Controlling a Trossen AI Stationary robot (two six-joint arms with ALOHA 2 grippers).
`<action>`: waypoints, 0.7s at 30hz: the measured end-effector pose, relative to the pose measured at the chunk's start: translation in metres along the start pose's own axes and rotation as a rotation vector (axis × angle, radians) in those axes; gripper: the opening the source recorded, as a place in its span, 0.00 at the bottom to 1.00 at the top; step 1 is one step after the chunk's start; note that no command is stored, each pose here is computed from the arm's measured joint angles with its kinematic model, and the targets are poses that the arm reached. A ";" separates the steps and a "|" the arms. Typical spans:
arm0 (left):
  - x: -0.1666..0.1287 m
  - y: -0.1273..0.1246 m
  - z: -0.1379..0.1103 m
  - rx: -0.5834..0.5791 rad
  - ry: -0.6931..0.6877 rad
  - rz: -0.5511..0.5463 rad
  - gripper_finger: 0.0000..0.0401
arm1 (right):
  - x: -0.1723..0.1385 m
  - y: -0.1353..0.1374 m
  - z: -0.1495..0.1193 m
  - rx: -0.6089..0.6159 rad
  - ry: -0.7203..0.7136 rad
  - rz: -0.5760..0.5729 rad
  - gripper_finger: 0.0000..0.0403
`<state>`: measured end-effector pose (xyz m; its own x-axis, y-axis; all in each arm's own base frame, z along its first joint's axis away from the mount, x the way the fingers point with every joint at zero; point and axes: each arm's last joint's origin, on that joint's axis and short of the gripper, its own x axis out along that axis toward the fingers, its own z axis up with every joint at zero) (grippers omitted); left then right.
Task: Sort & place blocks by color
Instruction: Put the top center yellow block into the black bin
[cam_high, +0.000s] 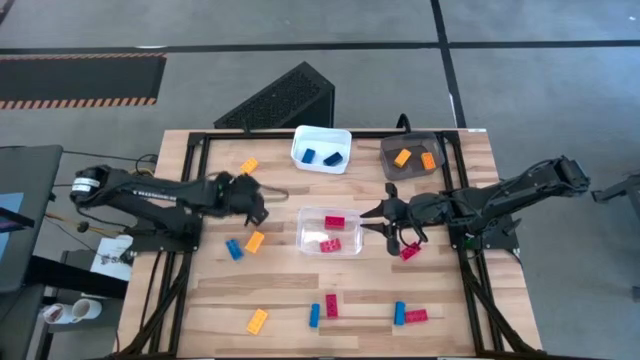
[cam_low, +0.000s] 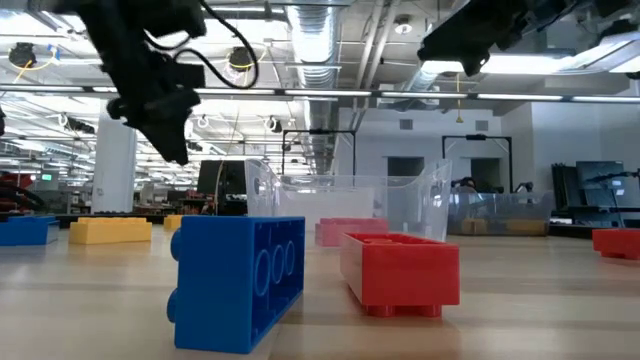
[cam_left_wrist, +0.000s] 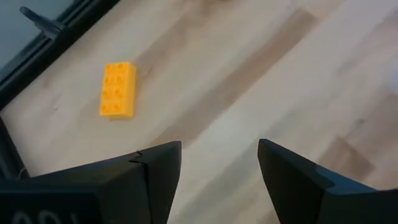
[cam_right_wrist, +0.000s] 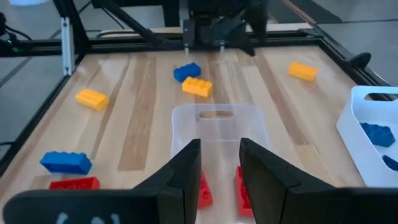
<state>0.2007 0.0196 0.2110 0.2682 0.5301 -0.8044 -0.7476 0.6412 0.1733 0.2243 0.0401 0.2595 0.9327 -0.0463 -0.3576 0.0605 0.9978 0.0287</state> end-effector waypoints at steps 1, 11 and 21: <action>0.004 0.005 0.006 -0.002 0.014 0.001 0.50 | 0.001 0.000 -0.001 -0.002 0.006 -0.002 0.33; 0.041 0.074 0.046 -0.118 0.096 -0.047 0.58 | 0.000 0.002 -0.002 -0.018 0.012 0.007 0.33; 0.085 0.104 0.048 -0.150 0.231 -0.064 0.78 | 0.000 0.003 -0.002 -0.035 0.010 0.009 0.33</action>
<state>0.1752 0.1582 0.1880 0.1845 0.3396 -0.9223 -0.8199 0.5706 0.0461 0.2238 0.0430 0.2580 0.9296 -0.0367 -0.3666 0.0393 0.9992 -0.0004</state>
